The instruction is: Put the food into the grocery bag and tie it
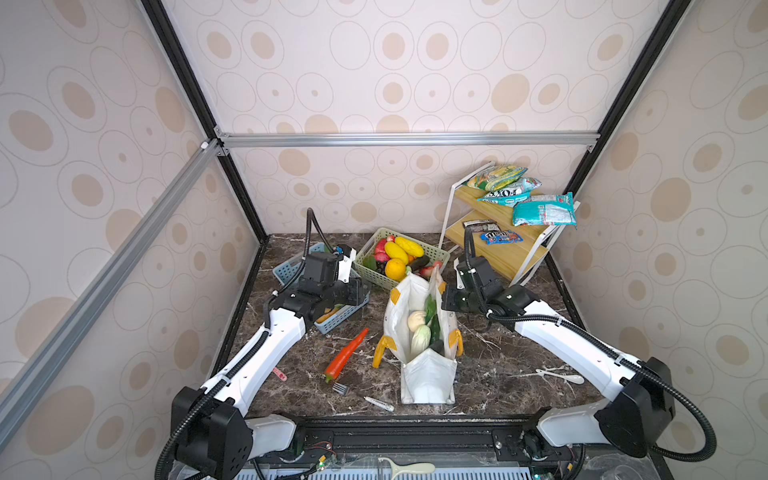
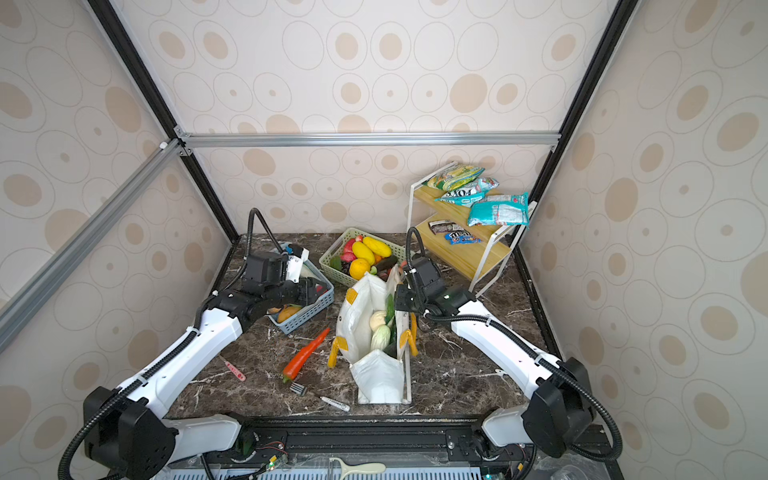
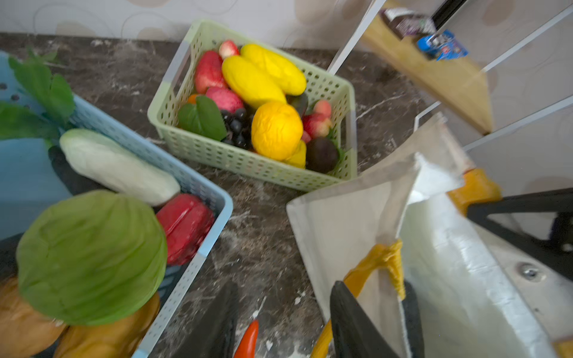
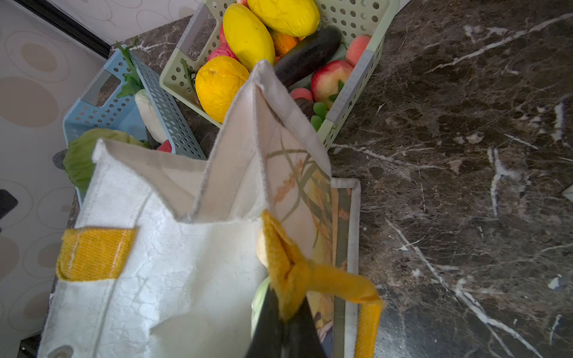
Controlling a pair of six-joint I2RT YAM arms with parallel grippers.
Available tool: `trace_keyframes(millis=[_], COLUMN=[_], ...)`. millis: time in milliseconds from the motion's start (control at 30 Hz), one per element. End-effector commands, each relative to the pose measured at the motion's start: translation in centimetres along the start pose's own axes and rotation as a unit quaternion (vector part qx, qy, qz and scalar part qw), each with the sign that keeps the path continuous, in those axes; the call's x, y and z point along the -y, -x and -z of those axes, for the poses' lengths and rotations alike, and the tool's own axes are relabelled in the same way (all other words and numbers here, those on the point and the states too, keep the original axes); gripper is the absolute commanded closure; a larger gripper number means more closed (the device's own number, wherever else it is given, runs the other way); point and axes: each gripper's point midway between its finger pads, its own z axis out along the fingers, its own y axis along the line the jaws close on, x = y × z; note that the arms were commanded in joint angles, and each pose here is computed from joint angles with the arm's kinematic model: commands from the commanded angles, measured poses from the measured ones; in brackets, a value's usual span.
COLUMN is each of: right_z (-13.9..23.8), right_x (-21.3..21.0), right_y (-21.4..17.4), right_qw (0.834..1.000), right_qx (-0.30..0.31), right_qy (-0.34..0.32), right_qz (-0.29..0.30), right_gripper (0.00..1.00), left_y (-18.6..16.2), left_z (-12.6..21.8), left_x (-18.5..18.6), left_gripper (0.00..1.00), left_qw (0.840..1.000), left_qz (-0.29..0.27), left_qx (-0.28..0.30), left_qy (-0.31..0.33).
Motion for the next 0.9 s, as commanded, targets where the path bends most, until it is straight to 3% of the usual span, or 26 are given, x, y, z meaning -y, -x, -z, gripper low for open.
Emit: trace_keyframes(millis=[0,267,567,867], right_z=[-0.7,-0.9,-1.1,-0.6], right_x=[0.6,1.0,1.0,1.6], right_y=[-0.4,-0.7,-0.7,-0.7], right_qw=[1.0,1.0,1.0,1.0], right_qx=[-0.013,-0.011,-0.012,-0.006], right_qy=[-0.015,-0.019,-0.019,-0.024], right_qz=[-0.002,-0.001,0.004,0.002], right_gripper=[1.0,1.0,1.0,1.0], left_y=[-2.3,-9.7,-12.2,-14.7], left_z=[1.5,0.8,0.2,-1.8], left_x=[-2.1,-1.2,-4.0,-6.1], left_gripper=[0.5,0.46,0.39,0.38], left_qw=[0.997,0.986,0.971,0.96], left_qz=[-0.008,-0.018,0.003,0.032], left_qx=[-0.04,-0.146,-0.171,-0.179], left_qy=[0.066,0.074,0.169,0.212])
